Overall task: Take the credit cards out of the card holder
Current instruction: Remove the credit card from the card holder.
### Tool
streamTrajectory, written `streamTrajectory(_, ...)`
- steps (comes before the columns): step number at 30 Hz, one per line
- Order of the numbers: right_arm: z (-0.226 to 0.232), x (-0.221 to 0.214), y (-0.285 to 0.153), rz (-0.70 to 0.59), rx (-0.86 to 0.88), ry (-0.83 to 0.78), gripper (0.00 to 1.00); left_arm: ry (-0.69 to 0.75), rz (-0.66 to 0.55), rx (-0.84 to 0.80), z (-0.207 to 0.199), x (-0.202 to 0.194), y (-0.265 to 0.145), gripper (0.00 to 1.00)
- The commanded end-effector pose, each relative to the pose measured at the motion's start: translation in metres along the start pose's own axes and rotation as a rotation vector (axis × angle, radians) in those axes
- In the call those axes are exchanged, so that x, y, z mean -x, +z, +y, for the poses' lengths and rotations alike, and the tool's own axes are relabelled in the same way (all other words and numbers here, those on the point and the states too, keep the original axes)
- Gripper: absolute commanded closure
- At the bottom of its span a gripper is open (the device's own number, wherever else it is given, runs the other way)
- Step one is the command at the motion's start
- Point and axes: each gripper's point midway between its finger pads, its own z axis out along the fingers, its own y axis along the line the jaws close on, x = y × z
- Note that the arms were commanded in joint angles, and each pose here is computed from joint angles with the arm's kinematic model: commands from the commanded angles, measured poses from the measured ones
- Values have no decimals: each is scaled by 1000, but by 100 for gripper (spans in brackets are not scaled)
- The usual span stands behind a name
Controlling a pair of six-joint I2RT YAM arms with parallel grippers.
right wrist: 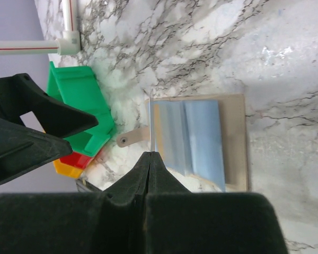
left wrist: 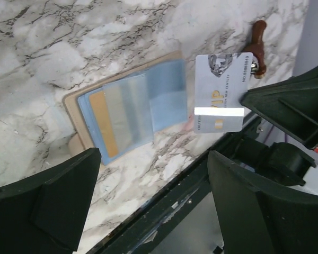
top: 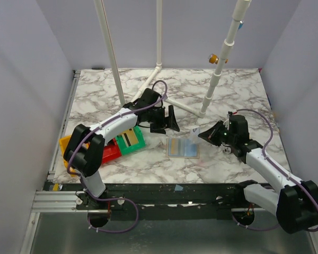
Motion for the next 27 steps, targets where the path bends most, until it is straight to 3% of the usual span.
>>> streamTrajectory(1,27,4,-2,30,93,13,99,-31,-2,-152,-21,1,-14,15)
streamTrajectory(27,92,-9,-8,198,485,161,99,-144,47,-514,-63,-4,-38,20)
